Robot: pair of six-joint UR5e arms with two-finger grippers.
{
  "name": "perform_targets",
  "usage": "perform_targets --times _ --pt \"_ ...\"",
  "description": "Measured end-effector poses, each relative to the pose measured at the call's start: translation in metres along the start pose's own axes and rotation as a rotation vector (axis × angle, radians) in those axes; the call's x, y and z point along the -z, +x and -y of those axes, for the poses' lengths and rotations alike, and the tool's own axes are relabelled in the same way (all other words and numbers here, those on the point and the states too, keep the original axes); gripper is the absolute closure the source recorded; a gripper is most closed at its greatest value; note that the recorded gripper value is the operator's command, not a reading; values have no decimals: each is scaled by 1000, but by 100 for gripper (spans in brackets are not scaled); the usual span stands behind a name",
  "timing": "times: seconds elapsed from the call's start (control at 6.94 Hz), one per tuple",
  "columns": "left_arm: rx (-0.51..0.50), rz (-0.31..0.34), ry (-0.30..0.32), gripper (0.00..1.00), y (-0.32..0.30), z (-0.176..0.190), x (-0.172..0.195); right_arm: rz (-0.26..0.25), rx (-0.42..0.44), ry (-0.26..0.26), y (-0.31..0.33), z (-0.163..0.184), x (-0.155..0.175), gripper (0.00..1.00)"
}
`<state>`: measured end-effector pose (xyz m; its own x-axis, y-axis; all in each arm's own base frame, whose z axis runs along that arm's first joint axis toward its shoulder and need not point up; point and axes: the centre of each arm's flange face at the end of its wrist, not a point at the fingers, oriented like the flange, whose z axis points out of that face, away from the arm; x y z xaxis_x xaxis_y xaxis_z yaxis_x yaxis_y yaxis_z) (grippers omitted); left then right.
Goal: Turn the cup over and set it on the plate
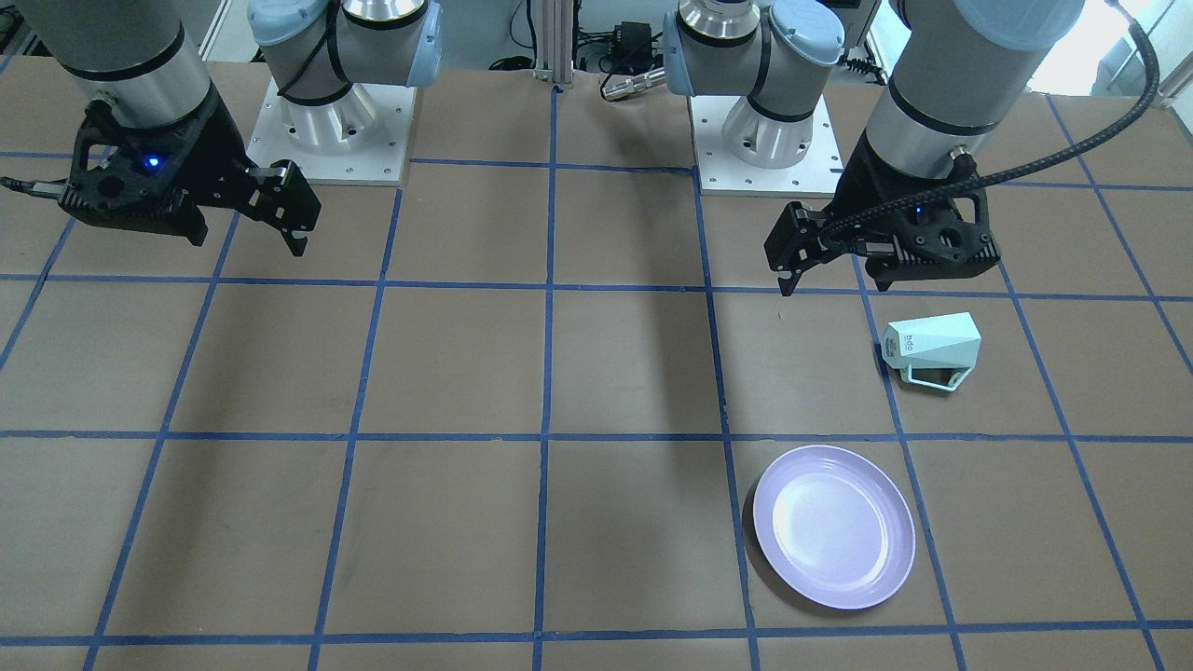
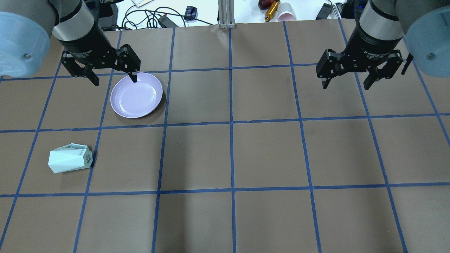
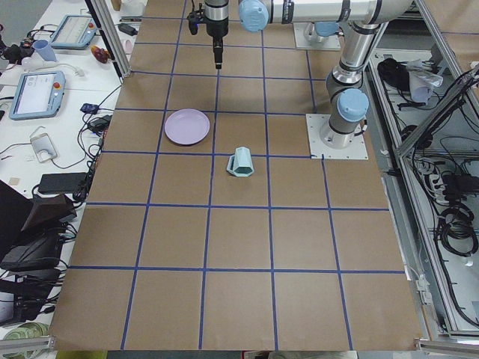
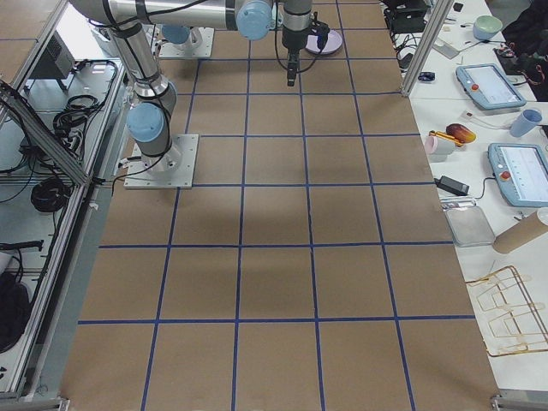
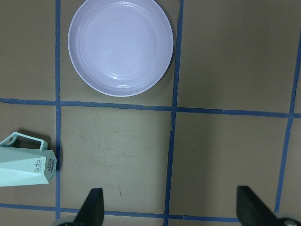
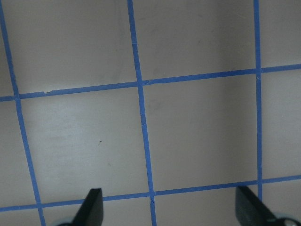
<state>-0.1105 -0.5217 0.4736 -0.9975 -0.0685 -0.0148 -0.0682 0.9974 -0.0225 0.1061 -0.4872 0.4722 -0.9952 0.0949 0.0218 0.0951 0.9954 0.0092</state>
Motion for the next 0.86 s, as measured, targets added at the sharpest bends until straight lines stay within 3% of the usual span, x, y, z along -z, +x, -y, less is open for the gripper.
perform_targets --times 0.86 --pt "3 -3 -6 0 -5 4 -4 0 0 0 0 0 0 0"
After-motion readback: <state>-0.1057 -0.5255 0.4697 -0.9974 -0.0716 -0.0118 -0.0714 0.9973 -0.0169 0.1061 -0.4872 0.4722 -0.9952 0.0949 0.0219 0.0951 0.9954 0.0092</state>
